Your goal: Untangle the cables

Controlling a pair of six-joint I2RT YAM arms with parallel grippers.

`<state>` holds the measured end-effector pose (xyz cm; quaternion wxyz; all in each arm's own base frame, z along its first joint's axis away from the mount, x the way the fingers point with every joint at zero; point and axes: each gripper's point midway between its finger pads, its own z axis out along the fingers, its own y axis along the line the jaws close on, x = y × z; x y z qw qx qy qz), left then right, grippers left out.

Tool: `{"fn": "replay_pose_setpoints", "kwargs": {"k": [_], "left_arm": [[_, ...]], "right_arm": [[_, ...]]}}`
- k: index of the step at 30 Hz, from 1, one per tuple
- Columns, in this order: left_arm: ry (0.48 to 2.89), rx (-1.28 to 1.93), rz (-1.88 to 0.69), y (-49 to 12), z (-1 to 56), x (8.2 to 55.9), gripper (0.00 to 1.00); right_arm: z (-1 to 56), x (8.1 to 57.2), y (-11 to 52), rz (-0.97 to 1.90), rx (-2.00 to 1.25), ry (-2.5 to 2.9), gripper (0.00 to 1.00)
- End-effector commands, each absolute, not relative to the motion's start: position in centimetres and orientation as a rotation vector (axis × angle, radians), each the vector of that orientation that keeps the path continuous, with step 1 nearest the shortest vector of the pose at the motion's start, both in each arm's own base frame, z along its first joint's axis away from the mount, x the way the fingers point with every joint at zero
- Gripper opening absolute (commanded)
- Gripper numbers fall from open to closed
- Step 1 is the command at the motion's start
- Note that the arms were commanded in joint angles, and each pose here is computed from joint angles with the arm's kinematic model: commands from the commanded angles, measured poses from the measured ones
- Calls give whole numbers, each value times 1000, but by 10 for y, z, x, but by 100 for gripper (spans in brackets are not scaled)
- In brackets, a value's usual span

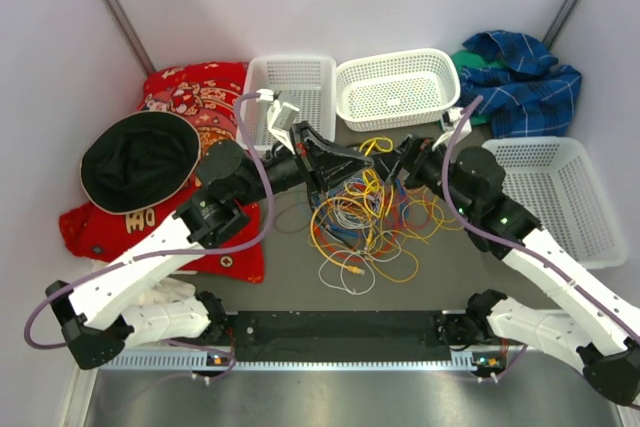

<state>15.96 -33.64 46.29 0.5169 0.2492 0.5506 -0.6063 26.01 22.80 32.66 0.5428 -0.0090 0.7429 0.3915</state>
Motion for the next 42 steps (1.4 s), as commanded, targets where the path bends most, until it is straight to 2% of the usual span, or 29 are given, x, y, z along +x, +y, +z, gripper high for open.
{"fn": "replay_pose_setpoints", "kwargs": {"k": [1, 2, 6, 8, 10, 12, 13, 14, 15, 17, 18, 21, 26, 30, 37, 40, 42], "left_arm": [[1235, 595, -1460, -329, 494, 154, 0], [1235, 594, -1458, -330, 494, 154, 0], [1212, 597, -1447, -329, 504, 155, 0], [1215, 600, -1426, -329, 504, 157, 0], [1205, 604, -1410, -327, 507, 158, 0], [1199, 596, -1396, -326, 510, 159, 0], [1192, 600, -1385, -325, 511, 160, 0], [1191, 598, -1378, -324, 513, 160, 0], [1180, 597, -1373, -322, 517, 160, 0], [1179, 602, -1357, -322, 519, 161, 0], [1172, 601, -1355, -321, 522, 160, 0], [1171, 606, -1354, -322, 522, 161, 0], [1176, 606, -1364, -325, 522, 162, 0], [1173, 606, -1379, -326, 523, 161, 0], [1177, 603, -1393, -326, 523, 159, 0], [1185, 603, -1400, -327, 520, 159, 0], [1189, 602, -1403, -327, 519, 159, 0]], "right_arm": [[338, 248, 241, 1059, -65, 1691, 88], [330, 247, 243, 1061, -69, 1715, 88], [309, 239, 250, 1112, -94, 1773, 67], [302, 232, 250, 1135, -98, 1785, 64], [306, 229, 244, 1129, -77, 1762, 44], [301, 225, 239, 1115, -73, 1776, 30], [299, 224, 235, 1102, -68, 1782, 28], [302, 221, 230, 1094, -61, 1775, 28], [294, 218, 225, 1071, -54, 1806, 43], [300, 213, 212, 1038, -29, 1781, 62], [298, 211, 207, 1022, -22, 1791, 76], [309, 206, 192, 993, 17, 1745, 90], [331, 198, 188, 1026, -1, 1667, 89], [344, 194, 203, 1103, -68, 1630, 86], [357, 207, 217, 1127, -88, 1595, 82], [358, 215, 223, 1126, -90, 1594, 72], [355, 220, 227, 1122, -84, 1609, 57]]}}
